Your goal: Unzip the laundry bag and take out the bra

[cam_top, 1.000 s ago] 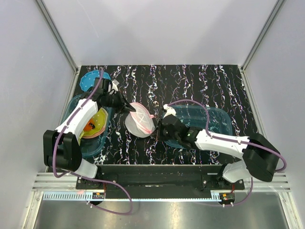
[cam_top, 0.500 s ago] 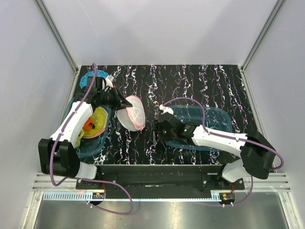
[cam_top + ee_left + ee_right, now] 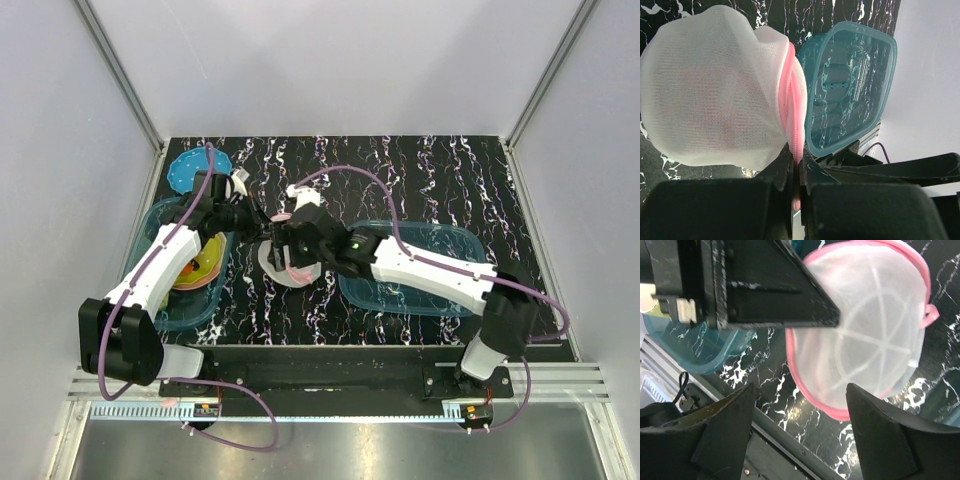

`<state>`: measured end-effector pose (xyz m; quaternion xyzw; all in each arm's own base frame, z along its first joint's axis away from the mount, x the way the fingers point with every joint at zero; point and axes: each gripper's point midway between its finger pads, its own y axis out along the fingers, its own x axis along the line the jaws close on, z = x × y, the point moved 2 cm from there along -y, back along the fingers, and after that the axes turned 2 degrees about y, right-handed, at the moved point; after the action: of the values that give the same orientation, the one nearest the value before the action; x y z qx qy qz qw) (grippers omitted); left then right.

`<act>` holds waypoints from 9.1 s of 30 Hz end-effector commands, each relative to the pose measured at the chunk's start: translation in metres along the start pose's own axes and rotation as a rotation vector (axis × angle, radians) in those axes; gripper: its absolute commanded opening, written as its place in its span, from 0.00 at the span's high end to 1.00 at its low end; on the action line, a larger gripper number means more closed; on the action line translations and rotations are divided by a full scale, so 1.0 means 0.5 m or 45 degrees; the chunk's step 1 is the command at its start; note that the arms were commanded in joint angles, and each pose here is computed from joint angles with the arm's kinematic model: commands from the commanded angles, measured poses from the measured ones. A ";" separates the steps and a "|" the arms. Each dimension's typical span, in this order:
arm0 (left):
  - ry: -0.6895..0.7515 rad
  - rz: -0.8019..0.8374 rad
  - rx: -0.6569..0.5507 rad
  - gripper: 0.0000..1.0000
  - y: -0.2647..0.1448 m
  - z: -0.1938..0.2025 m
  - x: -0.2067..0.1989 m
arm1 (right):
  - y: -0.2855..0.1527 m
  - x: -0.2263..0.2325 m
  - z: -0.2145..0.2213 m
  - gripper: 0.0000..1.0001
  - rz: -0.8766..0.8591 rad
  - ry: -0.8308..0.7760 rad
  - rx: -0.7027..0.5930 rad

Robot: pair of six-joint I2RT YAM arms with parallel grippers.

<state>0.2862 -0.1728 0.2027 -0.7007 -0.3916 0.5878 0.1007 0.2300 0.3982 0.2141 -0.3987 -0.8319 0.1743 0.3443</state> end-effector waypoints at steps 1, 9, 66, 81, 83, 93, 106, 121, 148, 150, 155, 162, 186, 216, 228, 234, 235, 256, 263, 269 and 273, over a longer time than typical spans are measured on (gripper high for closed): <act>0.061 0.050 -0.087 1.00 -0.011 -0.026 -0.031 | 0.031 0.013 -0.024 0.23 0.059 -0.076 -0.042; 0.065 0.053 -0.077 1.00 -0.008 -0.024 -0.033 | 0.027 -0.012 -0.040 0.91 0.154 -0.031 -0.113; 0.114 -0.433 -0.353 1.00 -0.070 -0.005 0.116 | -0.126 -0.197 -0.040 0.26 0.268 0.175 -0.228; 0.134 -0.527 -0.417 1.00 -0.114 0.003 0.135 | 0.104 0.034 -0.044 0.33 -0.095 0.136 0.026; 0.127 -0.518 -0.389 1.00 -0.110 0.010 0.136 | 0.131 0.037 -0.026 0.33 -0.105 0.153 0.064; 0.104 -0.505 -0.340 1.00 -0.094 0.027 0.148 | 0.197 0.053 0.016 0.33 -0.173 0.174 0.162; 0.096 -0.499 -0.351 1.00 -0.099 0.031 0.147 | 0.257 0.054 0.020 0.32 -0.167 0.205 0.162; 0.108 -0.487 -0.360 1.00 -0.104 0.009 0.136 | 0.082 0.004 -0.127 1.00 -0.220 0.199 -0.102; 0.035 -0.318 -0.262 1.00 -0.064 -0.001 0.113 | -0.217 0.107 -0.270 1.00 -0.557 0.147 -0.410; 0.031 -0.308 -0.271 1.00 -0.071 -0.001 0.101 | -0.204 0.103 -0.264 1.00 -0.538 0.142 -0.391; -0.012 -0.292 -0.253 1.00 -0.085 0.021 0.080 | -0.116 0.073 -0.211 1.00 -0.446 0.163 -0.269; -0.094 -0.301 -0.213 1.00 -0.075 0.051 0.099 | 0.007 0.024 -0.121 1.00 -0.321 0.197 -0.071; -0.114 -0.267 -0.202 1.00 -0.043 0.039 0.110 | -0.057 -0.123 0.012 0.33 0.044 0.242 0.036; -0.094 -0.300 -0.229 1.00 -0.055 0.045 0.120 | 0.076 -0.065 0.083 1.00 -0.005 0.215 0.119; -0.152 -0.371 -0.235 1.00 -0.037 0.048 0.162 | -0.206 0.056 -0.098 1.00 -0.339 0.135 -0.180; -0.143 -0.390 -0.259 1.00 -0.045 0.046 0.163 | -0.220 0.050 -0.105 1.00 -0.335 0.113 -0.218; -0.144 -0.392 -0.259 1.00 -0.046 0.046 0.163 | -0.216 0.054 -0.101 1.00 -0.347 0.118 -0.203; -0.064 -0.395 -0.283 1.00 -0.068 0.033 0.145 | -0.432 0.157 -0.408 1.00 -0.439 -0.027 -0.852; -0.043 -0.378 -0.280 1.00 -0.071 0.034 0.139 | -0.508 0.046 -0.431 1.00 -0.141 -0.003 -1.025; -0.028 -0.353 -0.268 1.00 -0.072 0.032 0.127 | -0.554 -0.113 -0.391 1.00 0.231 0.005 -1.038; -0.021 -0.336 -0.269 1.00 -0.075 0.027 0.117 | -0.541 -0.215 -0.327 1.00 0.505 -0.022 -0.958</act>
<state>0.2454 -0.1096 0.1490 -0.6119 -0.5474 0.5564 0.1276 0.2401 0.1898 0.4753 -0.5551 -0.8056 -0.1366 0.1556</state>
